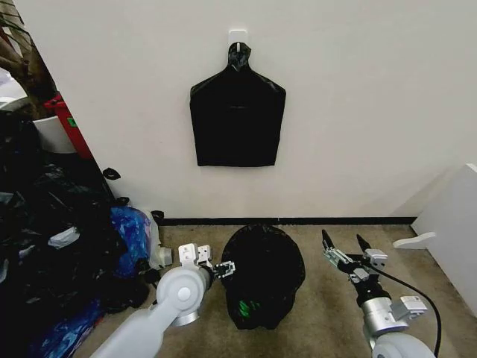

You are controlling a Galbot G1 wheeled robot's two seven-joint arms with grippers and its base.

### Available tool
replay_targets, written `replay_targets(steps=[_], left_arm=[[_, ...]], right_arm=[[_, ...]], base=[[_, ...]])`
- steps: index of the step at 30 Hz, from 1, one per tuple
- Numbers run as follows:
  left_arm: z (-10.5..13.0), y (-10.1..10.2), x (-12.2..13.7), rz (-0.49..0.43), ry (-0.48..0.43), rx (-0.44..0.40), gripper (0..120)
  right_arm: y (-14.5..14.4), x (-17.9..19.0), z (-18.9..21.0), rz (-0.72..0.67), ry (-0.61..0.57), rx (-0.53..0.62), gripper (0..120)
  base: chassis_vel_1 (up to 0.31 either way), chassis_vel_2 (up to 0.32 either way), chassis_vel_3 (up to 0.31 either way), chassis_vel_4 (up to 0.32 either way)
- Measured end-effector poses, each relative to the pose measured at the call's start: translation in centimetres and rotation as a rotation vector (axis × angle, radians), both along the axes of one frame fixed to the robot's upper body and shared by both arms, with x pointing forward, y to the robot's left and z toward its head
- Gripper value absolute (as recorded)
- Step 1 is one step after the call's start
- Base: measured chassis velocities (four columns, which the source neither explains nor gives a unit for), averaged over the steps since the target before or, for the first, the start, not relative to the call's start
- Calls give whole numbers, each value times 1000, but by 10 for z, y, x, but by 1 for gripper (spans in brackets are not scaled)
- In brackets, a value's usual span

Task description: Place the garbage bag over the trash bin.

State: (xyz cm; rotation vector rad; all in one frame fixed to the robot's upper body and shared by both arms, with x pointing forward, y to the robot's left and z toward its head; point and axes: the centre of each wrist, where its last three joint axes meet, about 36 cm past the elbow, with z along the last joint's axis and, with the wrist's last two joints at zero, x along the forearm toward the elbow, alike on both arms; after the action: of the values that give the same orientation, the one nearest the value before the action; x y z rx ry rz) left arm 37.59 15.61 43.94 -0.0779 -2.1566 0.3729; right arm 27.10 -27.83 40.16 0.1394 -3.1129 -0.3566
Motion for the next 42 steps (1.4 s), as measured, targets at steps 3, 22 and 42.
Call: replay_targets(steps=[3,22,42], left_arm=[[-2,5,-1,11,8,3,100],[-8,27,12,-8,-7,-128,100],[-10,20,16,-10,-3,-156,100]], right_arm=[[3,0,1,6,-1,6,100],[15,-11,3,81,8,0,100],[90,-35,-21,707,117,-136,100]], base=[[0,0,0,0],[0,0,0,0],[0,0,0,0]])
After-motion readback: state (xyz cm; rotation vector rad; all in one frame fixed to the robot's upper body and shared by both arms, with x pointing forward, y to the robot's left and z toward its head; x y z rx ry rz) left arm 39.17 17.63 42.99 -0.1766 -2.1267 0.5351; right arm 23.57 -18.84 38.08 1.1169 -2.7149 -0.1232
